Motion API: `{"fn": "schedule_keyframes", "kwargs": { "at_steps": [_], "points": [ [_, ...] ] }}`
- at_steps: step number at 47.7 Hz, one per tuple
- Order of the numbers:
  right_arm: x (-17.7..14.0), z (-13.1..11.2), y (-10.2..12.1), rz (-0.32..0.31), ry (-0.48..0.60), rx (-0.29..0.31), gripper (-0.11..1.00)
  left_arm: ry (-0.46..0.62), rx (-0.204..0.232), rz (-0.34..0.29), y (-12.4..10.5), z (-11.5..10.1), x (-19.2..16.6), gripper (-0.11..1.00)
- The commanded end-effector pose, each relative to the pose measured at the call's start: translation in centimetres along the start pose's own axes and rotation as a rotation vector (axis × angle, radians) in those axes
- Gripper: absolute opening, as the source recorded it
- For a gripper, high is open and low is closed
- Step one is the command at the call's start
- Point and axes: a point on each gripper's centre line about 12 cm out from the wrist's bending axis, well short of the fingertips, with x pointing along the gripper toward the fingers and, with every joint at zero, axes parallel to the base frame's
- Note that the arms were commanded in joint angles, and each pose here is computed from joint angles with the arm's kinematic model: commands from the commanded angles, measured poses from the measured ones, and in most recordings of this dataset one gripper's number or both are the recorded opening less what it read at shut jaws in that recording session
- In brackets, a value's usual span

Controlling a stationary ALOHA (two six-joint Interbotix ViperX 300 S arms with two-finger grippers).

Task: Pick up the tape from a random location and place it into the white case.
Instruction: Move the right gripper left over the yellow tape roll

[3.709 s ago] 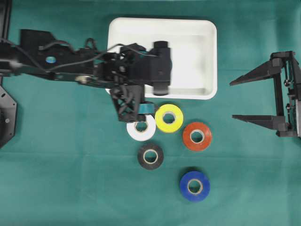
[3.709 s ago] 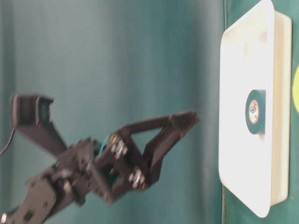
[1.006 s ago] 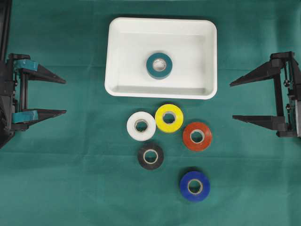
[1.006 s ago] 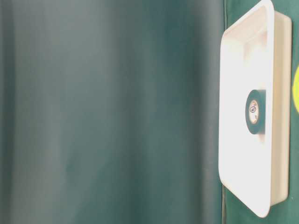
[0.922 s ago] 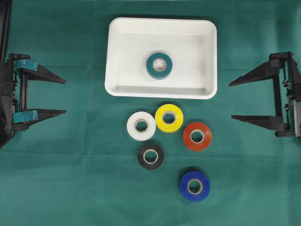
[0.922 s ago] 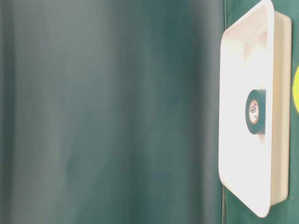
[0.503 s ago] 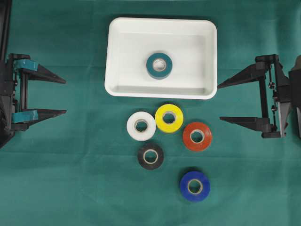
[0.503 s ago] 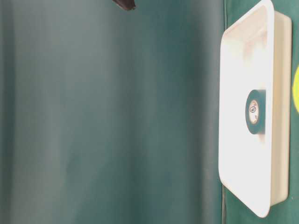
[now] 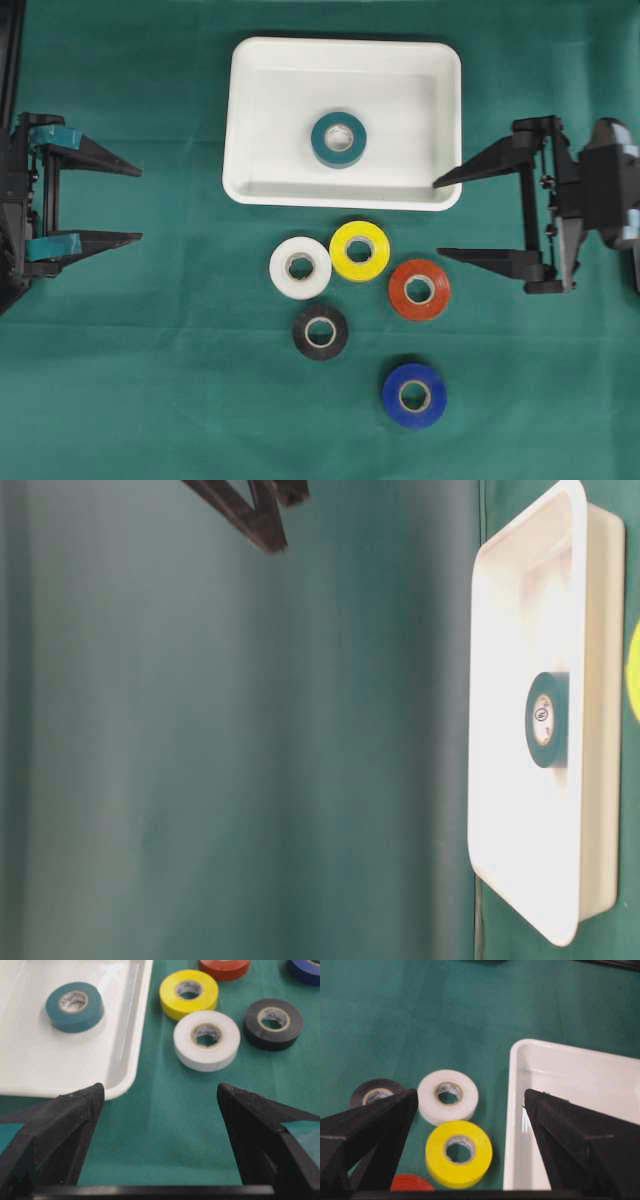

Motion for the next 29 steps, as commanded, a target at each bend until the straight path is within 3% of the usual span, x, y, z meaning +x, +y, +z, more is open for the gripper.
{"fn": "schedule_keyframes", "kwargs": {
  "at_steps": [1, 29],
  "points": [
    [0.6, 1.6, 0.0, -0.001, -0.041, -0.001, 0.91, -0.017, -0.003, 0.001, 0.0, 0.6, 0.0, 0.94],
    [5.9, 3.3, 0.0, 0.002, -0.002, -0.005, 0.91, -0.013, -0.007, 0.006, 0.2, 0.5, 0.1, 0.94]
  ]
}}
